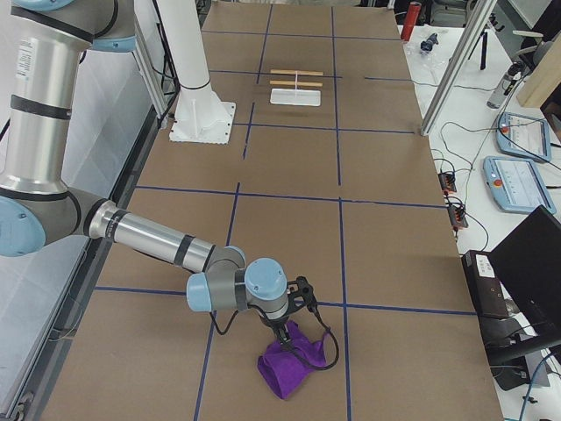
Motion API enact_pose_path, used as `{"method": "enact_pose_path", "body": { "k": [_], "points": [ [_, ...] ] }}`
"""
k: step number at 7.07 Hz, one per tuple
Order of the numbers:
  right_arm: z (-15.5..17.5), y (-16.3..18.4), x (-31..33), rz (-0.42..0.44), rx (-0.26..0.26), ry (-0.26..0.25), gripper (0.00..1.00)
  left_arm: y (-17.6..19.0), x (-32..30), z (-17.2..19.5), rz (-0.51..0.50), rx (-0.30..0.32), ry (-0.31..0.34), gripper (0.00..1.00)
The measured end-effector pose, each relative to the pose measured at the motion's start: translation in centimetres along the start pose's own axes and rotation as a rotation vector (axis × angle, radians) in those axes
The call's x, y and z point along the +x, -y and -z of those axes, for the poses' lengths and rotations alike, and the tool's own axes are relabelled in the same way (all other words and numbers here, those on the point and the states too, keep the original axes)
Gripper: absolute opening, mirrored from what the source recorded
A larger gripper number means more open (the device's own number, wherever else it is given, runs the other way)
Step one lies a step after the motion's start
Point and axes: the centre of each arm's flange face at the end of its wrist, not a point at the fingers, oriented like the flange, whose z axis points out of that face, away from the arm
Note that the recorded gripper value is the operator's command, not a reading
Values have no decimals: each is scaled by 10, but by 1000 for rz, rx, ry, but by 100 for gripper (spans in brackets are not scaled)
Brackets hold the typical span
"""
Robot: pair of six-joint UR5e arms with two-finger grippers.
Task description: Hang towel on rack
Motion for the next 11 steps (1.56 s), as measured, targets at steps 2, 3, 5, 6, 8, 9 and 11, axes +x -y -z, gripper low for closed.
{"method": "enact_pose_path", "body": {
  "k": [2, 3, 5, 6, 8, 9, 11],
  "points": [
    [-19, -8, 21, 97, -56, -72, 77, 0, 0, 0, -2, 2, -1, 100],
    [-30, -9, 32, 126, -83, -79, 67, 1, 0, 0, -3, 3, -1, 100],
    [-40, -6, 42, 149, -104, -80, 35, 1, 0, 0, -3, 3, -2, 100],
    [-44, -6, 41, 155, -113, -77, 20, 1, 0, 0, -3, 3, -3, 100],
    [-52, -3, 36, 173, -130, -68, 0, 1, 0, 0, -3, 3, -3, 100],
    [-53, 0, 34, 179, -131, -67, 0, 1, 0, 0, -3, 3, -3, 100],
    [-49, 17, 32, 200, -114, -72, 0, 1, 0, 0, -3, 4, -3, 100]
  ]
}}
